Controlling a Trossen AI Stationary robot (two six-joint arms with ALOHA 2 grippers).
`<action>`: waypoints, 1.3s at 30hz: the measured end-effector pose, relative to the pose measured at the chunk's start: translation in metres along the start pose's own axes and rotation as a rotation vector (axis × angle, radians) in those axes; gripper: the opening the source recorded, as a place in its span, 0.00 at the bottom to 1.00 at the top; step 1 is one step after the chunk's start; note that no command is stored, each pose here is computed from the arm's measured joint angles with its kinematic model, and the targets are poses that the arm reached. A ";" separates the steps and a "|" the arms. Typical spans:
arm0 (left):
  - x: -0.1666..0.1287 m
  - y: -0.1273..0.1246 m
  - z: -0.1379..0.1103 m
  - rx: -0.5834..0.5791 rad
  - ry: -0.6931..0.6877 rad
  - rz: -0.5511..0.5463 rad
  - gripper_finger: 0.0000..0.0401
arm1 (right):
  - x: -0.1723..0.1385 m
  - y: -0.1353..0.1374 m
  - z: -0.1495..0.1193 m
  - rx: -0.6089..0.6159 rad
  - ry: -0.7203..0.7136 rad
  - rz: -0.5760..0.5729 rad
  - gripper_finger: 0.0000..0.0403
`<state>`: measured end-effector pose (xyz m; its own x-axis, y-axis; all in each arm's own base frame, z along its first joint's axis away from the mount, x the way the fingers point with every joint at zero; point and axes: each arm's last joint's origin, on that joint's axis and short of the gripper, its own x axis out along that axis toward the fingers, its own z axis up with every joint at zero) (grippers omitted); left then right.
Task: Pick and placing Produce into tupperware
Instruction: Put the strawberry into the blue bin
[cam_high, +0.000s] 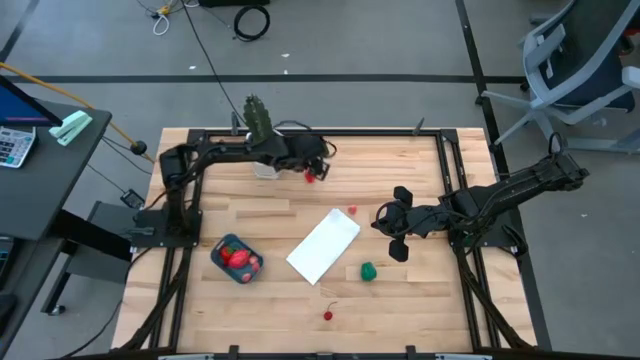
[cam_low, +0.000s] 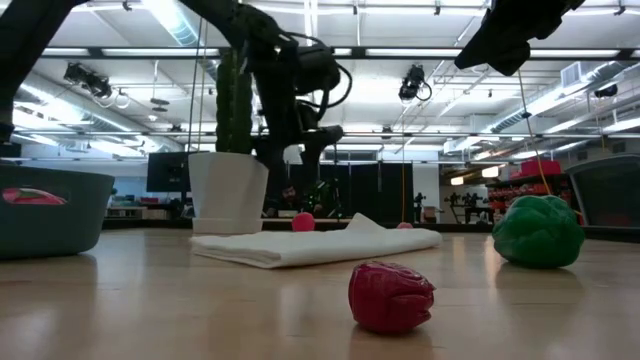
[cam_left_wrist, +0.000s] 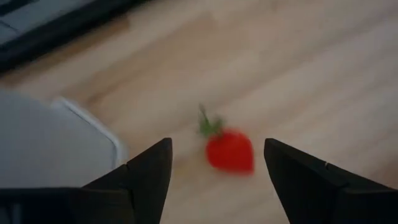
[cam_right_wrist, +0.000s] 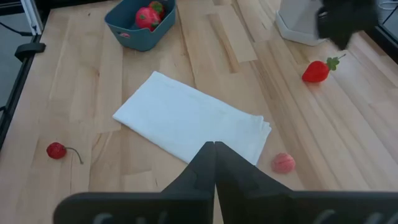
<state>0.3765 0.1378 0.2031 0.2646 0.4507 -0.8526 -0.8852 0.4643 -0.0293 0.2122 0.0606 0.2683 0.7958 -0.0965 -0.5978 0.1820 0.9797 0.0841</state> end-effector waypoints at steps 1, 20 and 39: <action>0.003 0.003 0.004 -0.018 -0.021 -0.015 0.64 | 0.000 0.000 0.000 0.000 0.000 0.000 0.03; 0.008 -0.005 0.003 0.018 -0.067 -0.114 0.58 | 0.000 0.000 0.000 0.000 0.000 0.000 0.03; 0.011 0.006 0.009 0.119 -0.060 -0.073 0.57 | 0.000 0.000 0.000 0.000 0.000 0.000 0.03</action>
<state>0.3774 0.1528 0.1982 0.3522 0.4553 -0.8177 -0.8122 0.5829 -0.0252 0.2123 0.0605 0.2683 0.7957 -0.0968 -0.5979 0.1823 0.9796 0.0840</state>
